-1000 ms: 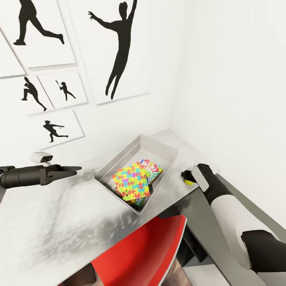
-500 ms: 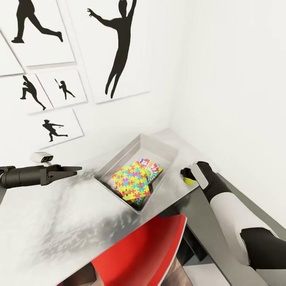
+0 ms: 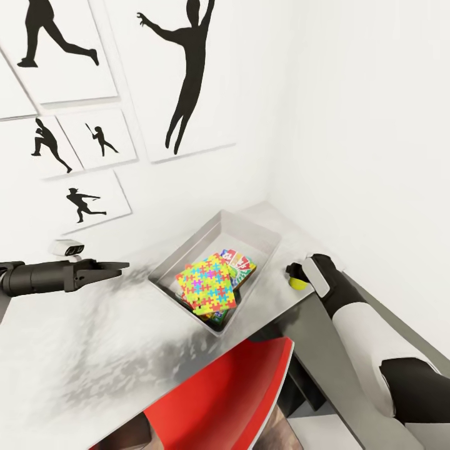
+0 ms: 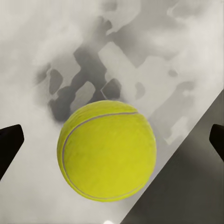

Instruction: Put all the toys in the child's room - the three board games (two on the bed and one on the table), the two jigsaw puzzles on the table, and the tennis ball on the table - inside the toy box on the table in the child's room.

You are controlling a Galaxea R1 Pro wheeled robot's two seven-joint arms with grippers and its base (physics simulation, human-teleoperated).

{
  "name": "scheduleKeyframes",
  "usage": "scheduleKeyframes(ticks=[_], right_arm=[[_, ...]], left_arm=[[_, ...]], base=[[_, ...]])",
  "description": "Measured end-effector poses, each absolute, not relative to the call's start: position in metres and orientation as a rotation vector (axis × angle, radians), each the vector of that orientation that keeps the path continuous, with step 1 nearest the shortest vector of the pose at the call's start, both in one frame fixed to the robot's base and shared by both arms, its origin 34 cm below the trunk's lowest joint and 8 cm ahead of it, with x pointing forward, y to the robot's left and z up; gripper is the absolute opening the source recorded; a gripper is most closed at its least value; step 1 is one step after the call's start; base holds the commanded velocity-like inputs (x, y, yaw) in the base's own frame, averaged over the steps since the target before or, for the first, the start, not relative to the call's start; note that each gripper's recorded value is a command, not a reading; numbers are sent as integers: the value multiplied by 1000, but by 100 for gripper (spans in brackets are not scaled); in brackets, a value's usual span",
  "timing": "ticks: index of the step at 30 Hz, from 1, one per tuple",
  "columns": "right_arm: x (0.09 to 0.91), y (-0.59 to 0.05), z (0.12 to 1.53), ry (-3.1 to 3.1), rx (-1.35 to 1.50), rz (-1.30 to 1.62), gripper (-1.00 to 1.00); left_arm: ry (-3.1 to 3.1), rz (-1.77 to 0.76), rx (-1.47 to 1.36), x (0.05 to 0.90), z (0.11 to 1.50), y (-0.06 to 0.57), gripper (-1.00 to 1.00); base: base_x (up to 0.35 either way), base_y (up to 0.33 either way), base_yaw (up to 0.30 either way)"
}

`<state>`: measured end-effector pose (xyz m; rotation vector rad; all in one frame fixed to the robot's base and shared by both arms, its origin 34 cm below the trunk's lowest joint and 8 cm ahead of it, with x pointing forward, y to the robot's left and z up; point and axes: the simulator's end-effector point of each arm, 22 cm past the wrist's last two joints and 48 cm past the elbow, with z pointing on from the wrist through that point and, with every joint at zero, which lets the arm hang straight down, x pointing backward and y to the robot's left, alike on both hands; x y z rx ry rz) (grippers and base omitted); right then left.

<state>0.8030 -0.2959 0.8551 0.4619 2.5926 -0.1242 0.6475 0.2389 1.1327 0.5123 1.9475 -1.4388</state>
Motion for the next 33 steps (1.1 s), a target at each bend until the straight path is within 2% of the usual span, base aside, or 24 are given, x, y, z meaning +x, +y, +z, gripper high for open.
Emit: scheduleKeyframes(ticks=[33], right_arm=[[799, -295, 846, 2607, 462, -130, 100]], left_arm=[[1953, -1444, 508, 648, 1129, 238, 100]], base=[[0, 0, 0]])
